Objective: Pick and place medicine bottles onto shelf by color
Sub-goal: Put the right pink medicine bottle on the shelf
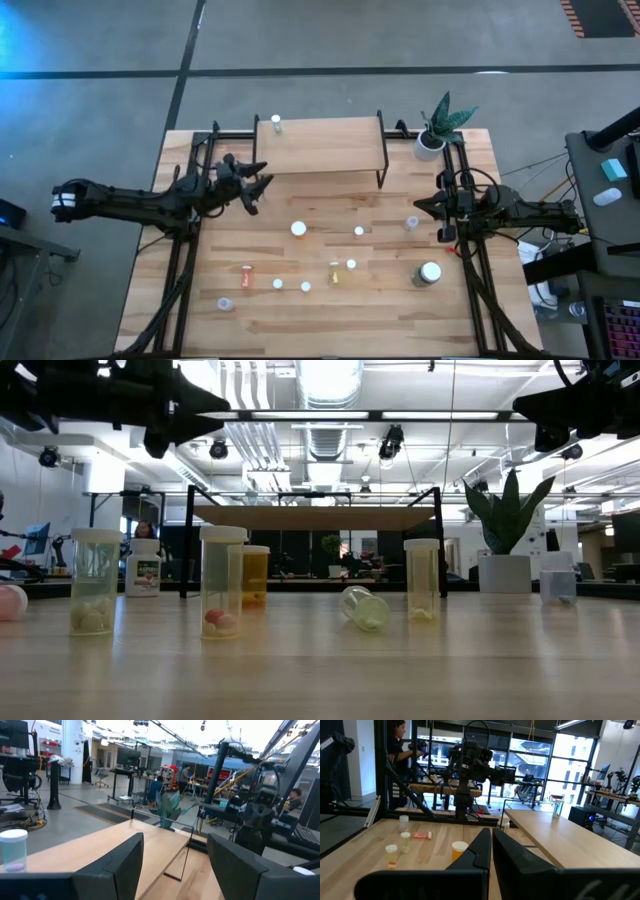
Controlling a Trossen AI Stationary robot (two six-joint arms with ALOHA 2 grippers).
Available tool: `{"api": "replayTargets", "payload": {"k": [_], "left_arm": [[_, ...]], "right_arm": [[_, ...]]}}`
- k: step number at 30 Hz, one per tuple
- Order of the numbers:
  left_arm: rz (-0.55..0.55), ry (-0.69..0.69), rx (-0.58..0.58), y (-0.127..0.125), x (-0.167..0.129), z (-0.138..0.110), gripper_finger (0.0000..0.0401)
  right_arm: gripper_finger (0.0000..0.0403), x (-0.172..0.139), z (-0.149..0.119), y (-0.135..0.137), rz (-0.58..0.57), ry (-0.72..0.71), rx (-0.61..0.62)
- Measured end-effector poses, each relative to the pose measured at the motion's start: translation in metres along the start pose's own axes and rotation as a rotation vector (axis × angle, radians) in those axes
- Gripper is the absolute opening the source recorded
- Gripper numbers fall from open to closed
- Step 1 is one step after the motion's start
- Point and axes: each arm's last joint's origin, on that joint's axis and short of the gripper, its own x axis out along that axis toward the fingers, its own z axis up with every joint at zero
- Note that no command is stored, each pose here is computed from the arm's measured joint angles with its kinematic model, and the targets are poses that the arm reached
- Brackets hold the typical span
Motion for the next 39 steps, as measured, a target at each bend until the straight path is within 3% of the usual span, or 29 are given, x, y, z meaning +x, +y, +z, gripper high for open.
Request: {"api": "replayTargets", "payload": {"k": [39], "left_arm": [[-0.069, 0.016, -0.022, -0.0024, 0.0007, -0.0014, 0.0203]], "right_arm": [[0.0009, 0.0, 0.0, 0.0, 0.0, 0.0, 0.0]]}}
